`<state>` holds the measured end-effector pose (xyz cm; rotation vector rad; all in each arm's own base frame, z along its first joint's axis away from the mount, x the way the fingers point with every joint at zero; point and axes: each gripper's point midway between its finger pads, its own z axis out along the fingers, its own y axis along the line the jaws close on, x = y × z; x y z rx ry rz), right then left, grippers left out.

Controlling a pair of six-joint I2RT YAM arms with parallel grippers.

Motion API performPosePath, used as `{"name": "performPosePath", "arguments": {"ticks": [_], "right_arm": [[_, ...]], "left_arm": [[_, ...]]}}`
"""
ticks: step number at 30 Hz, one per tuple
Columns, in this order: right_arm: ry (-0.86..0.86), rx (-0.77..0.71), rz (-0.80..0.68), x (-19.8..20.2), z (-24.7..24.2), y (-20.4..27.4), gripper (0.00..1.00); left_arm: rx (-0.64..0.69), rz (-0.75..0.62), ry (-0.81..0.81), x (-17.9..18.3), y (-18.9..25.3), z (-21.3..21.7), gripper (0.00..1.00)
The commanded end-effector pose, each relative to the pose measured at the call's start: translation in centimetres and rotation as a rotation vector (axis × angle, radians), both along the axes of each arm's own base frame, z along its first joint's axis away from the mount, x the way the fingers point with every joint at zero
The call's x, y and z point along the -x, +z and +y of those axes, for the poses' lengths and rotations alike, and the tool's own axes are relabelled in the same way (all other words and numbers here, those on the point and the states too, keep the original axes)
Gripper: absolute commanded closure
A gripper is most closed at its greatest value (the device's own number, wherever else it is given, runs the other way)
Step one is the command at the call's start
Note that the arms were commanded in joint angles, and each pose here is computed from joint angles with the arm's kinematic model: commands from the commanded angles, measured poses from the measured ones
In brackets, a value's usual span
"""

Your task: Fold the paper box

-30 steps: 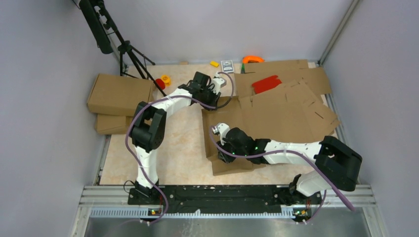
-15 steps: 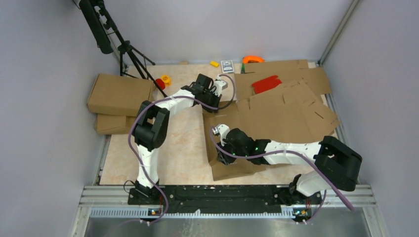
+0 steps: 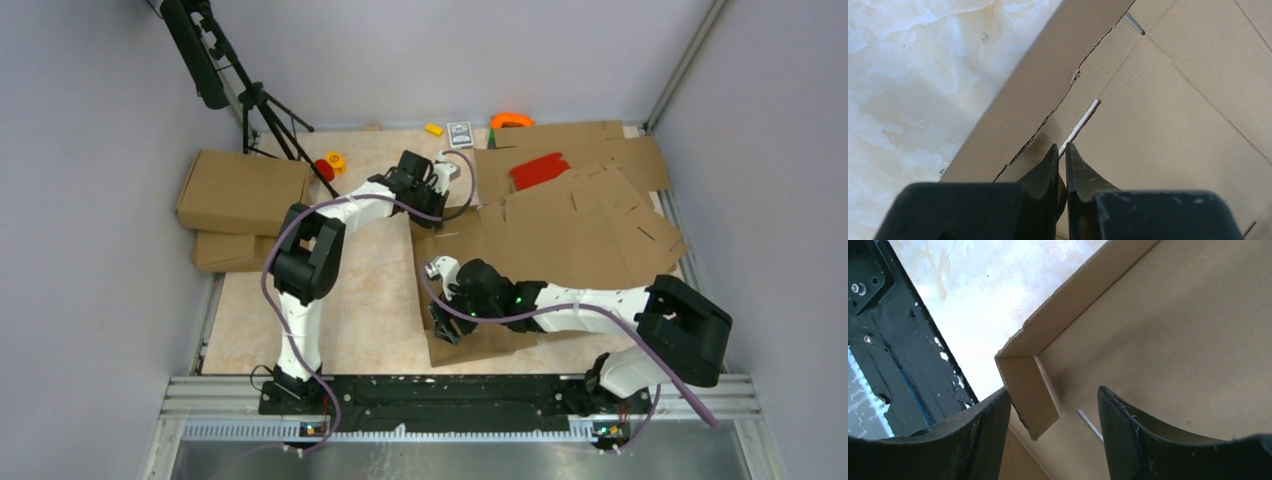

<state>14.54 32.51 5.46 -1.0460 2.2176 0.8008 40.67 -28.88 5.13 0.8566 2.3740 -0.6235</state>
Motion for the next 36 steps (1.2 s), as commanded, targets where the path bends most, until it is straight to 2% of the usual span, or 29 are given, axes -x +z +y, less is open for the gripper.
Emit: {"name": "performPosePath", "arguments": {"ticks": [1,3,8,16,22,28,31,36], "right_arm": [[0.085,-0.024,-0.040,-0.5,1.7,2.2,0.39],[0.106,-0.028,-0.041,-0.4,2.0,2.4,0.47],[0.120,-0.022,-0.034,-0.2,2.1,1.9,0.74],[0.105,-0.009,-0.038,-0.3,1.6,1.2,0.98],[0.101,0.006,-0.029,-0.1,1.2,0.5,0.99],[0.093,0.007,-0.038,-0.3,1.1,0.7,0.99],[0.090,0.006,-0.043,-0.4,1.1,0.8,0.99],[0.090,0.010,-0.047,-0.4,1.0,0.7,0.98]], "left_arm": [[0.016,-0.004,0.000,-0.4,-0.1,-0.8,0.91],[0.018,0.000,-0.001,-0.4,-0.2,-0.9,0.91],[0.021,0.008,-0.003,-0.4,0.0,-1.1,0.90],[0.041,-0.005,-0.010,-0.7,2.0,-1.5,0.86],[0.110,-0.084,-0.013,-2.1,7.5,-2.4,0.63],[0.153,-0.155,0.030,-2.4,12.9,-2.1,0.53],[0.145,-0.148,0.129,-1.6,13.6,-0.7,0.49],[0.129,-0.111,0.392,-0.2,11.8,3.4,0.44]]}}
